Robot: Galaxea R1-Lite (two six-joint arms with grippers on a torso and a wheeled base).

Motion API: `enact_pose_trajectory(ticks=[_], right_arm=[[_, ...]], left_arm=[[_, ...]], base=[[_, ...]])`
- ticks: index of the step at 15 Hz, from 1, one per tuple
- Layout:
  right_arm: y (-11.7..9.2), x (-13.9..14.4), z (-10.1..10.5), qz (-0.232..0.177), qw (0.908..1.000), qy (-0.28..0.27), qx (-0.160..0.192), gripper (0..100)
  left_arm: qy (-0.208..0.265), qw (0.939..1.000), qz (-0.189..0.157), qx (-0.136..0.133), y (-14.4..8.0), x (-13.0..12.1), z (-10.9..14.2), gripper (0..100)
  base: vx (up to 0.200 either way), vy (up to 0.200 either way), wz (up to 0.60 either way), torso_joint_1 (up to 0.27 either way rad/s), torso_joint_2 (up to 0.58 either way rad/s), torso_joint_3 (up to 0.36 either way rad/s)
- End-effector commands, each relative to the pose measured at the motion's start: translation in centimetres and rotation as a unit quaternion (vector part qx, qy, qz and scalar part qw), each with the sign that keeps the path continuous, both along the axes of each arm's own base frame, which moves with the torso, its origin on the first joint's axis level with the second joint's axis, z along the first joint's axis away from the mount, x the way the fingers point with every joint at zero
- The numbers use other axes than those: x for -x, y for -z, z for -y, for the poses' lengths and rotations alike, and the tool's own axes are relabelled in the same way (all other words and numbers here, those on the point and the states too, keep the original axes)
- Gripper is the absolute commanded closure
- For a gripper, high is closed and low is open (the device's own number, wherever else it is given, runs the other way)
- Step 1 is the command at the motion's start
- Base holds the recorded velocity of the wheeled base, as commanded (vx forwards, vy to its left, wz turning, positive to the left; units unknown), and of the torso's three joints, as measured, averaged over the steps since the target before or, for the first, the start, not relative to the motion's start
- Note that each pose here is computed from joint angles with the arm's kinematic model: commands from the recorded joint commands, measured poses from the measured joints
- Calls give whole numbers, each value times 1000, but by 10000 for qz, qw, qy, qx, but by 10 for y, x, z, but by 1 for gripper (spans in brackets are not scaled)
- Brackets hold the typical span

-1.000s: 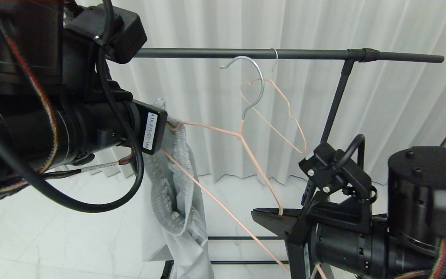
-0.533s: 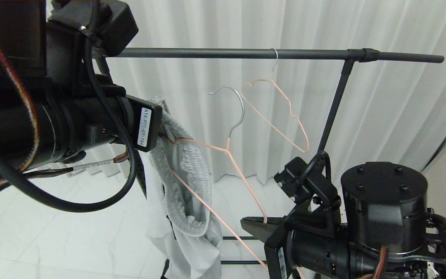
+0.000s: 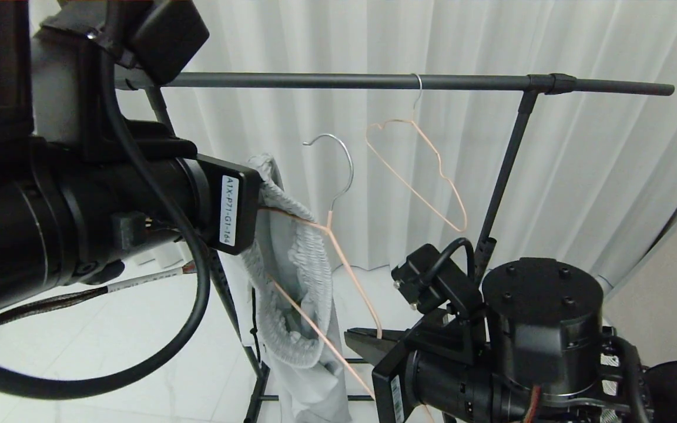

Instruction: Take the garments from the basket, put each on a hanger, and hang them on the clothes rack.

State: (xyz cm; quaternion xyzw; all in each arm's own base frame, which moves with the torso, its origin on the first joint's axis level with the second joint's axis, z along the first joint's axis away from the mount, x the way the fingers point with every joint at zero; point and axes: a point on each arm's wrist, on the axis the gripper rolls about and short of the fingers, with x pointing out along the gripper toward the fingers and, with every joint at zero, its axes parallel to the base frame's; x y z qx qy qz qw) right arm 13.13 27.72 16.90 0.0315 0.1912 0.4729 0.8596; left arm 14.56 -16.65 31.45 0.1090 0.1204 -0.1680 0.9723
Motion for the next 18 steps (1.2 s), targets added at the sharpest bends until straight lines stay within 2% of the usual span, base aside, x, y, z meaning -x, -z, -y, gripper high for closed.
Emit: enact_pose_trajectory(ticks=[1, 5, 8, 10, 13, 18], right_arm=[[7, 4, -8, -39, 9999, -97, 95, 100], [8, 2, -10, -40, 9999, -58, 102, 100], [4, 0, -8, 66, 9995, 291, 81, 100], [-6, 1, -3, 178, 9990, 387, -103, 100], [-18, 3, 0, 441, 9973, 371, -454, 100], [-27, 3, 0, 1047, 9925, 274, -575, 100]], left_arm=[[101, 9999, -45, 83, 0, 1, 8, 100], [250, 9996, -106, 13, 6, 9, 10, 100], [128, 9998, -134, -103, 13, 10, 6, 100], [78, 9999, -96, -83, 11, 12, 3, 100], [71, 9998, -134, -105, 16, 12, 4, 100], [70, 9996, -205, -206, 23, 12, 3, 100]], base=[[0, 0, 0, 0, 0, 0], [0, 0, 0, 0, 0, 0], [0, 0, 0, 0, 0, 0], [0, 0, 0, 0, 0, 0], [0, 0, 0, 0, 0, 0], [0, 0, 0, 0, 0, 0]])
